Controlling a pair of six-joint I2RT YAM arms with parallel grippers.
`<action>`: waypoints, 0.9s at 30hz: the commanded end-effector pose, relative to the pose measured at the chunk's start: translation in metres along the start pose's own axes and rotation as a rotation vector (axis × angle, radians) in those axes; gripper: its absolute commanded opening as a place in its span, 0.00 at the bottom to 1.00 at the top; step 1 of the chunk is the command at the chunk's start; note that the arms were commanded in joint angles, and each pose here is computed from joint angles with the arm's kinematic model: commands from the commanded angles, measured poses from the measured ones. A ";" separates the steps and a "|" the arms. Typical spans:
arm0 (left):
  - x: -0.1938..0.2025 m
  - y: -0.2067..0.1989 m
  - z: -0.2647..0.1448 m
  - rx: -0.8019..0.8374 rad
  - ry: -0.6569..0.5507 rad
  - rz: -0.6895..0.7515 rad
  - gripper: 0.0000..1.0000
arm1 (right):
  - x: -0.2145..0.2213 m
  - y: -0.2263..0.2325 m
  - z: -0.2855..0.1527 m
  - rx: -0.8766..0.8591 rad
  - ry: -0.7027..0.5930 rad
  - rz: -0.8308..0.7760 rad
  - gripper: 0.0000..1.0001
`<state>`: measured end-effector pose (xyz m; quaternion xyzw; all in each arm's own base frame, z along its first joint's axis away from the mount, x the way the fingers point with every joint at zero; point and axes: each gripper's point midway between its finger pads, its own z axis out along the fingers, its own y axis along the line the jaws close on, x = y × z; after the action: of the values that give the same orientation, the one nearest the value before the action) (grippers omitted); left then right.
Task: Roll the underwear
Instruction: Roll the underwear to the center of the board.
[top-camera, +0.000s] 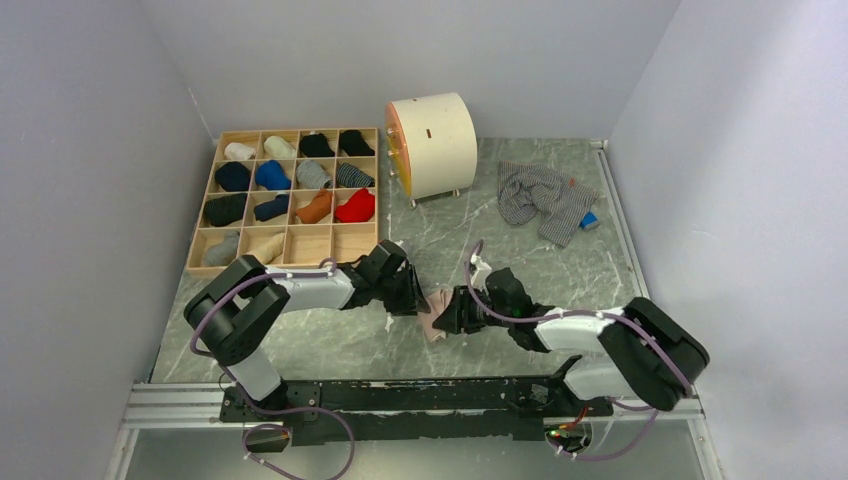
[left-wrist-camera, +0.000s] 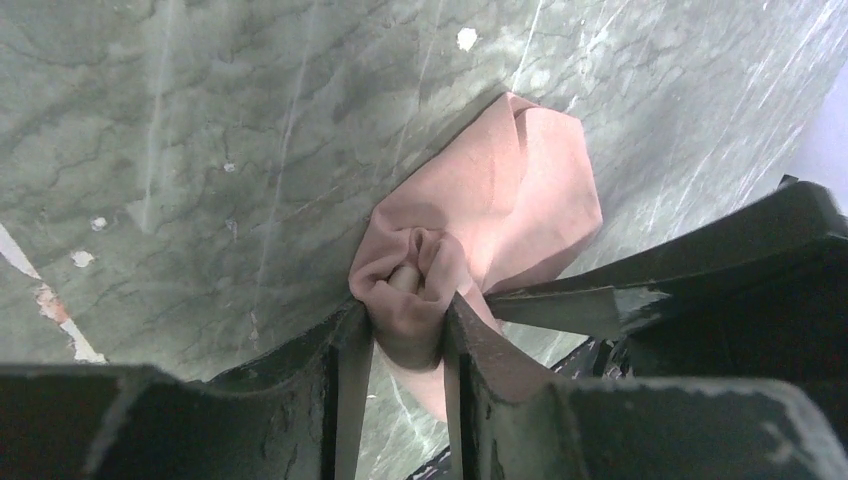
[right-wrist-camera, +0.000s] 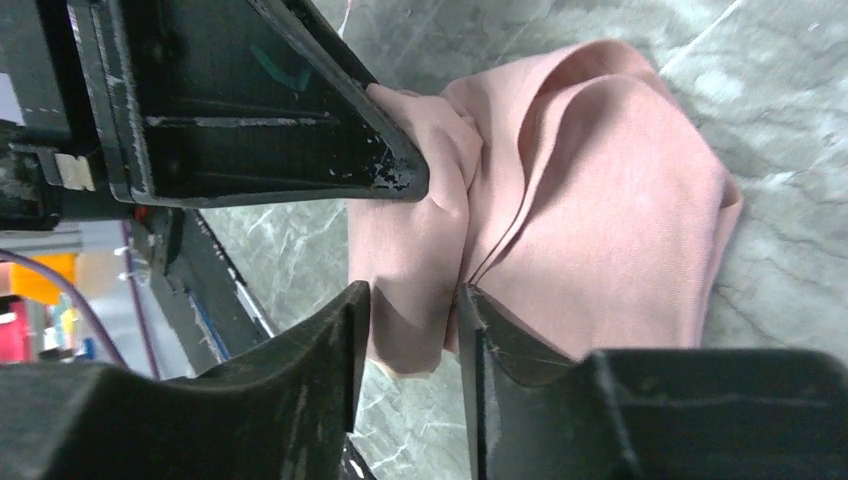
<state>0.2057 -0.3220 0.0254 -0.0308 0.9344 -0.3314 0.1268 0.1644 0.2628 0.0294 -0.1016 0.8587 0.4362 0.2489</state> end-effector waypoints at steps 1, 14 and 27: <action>0.009 0.037 0.005 -0.149 0.006 -0.013 0.36 | -0.023 -0.001 -0.013 0.134 -0.011 -0.128 0.44; 0.009 0.038 0.005 -0.173 0.015 -0.035 0.36 | -0.031 0.025 -0.003 0.502 -0.046 -0.477 0.46; 0.011 0.034 0.002 -0.156 0.023 -0.036 0.50 | 0.005 0.002 0.019 0.541 0.055 -0.524 0.15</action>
<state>0.2072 -0.3214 0.0256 -0.0490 0.9373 -0.3224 0.1230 0.1638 0.2776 0.0279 -0.2622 0.8906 0.1055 0.3563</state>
